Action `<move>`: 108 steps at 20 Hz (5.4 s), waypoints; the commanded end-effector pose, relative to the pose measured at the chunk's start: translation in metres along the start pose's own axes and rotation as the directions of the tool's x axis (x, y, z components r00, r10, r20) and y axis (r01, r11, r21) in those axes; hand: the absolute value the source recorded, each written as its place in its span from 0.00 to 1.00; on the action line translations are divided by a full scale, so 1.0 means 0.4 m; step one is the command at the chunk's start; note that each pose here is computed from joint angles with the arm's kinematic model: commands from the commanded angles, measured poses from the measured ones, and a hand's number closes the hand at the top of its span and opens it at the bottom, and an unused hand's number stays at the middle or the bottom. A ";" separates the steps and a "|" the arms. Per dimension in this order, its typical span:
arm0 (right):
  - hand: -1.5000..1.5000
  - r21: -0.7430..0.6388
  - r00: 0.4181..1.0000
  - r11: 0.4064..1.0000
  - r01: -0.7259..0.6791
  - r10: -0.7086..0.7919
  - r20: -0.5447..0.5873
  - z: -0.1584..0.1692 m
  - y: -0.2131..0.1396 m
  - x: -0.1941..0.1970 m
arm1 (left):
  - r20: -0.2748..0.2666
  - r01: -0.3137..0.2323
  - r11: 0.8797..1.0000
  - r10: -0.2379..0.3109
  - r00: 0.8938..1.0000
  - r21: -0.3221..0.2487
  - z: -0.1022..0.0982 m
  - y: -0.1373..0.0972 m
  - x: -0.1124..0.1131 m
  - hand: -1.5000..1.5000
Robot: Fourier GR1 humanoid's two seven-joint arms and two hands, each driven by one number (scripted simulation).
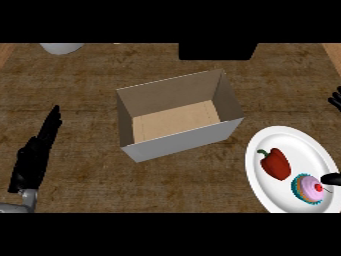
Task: Pick the cupcake from the plate and place it in the cardboard box
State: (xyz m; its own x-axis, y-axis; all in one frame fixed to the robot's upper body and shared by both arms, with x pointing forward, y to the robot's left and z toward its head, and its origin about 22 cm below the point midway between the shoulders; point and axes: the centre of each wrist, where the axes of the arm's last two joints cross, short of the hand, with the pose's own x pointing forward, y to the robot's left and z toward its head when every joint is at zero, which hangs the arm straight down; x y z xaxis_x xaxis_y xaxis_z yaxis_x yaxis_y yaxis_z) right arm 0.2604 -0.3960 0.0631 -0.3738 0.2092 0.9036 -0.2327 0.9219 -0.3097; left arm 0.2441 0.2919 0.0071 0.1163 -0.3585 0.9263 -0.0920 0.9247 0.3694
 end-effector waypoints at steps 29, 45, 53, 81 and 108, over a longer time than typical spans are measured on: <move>0.00 0.720 0.639 0.511 -0.470 0.759 -0.121 0.041 0.016 0.132 | -0.007 -0.008 1.000 0.008 1.000 -0.004 -0.002 0.027 0.022 0.50; 0.00 0.718 0.646 0.518 -0.464 0.753 -0.126 0.090 0.039 0.061 | -0.001 -0.006 1.000 0.006 1.000 -0.005 -0.009 -0.036 0.020 0.50; 0.00 0.712 0.652 0.536 -0.454 0.745 -0.145 0.072 0.055 0.048 | 0.007 0.008 1.000 -0.009 1.000 0.017 0.023 0.008 0.010 0.50; 1.00 0.543 0.593 0.460 -0.703 0.800 0.091 -0.077 0.141 -0.024 | 0.005 -0.002 1.000 0.002 1.000 -0.023 0.004 -0.015 0.007 0.50; 1.00 0.498 0.801 0.715 -0.490 0.144 0.581 -0.606 0.064 0.146 | 0.026 0.001 0.998 0.001 1.000 -0.066 -0.019 -0.067 0.029 0.50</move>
State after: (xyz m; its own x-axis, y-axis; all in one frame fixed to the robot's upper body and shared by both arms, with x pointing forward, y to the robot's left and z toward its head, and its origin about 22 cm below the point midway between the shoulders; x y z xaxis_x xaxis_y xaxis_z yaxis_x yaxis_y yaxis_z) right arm 0.4406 -0.2965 0.1635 -0.8279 0.4162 0.3760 -0.2118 0.3888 -0.8967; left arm 0.2593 0.2654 0.0151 0.0625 -0.3662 0.9284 -0.0199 0.9296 0.3680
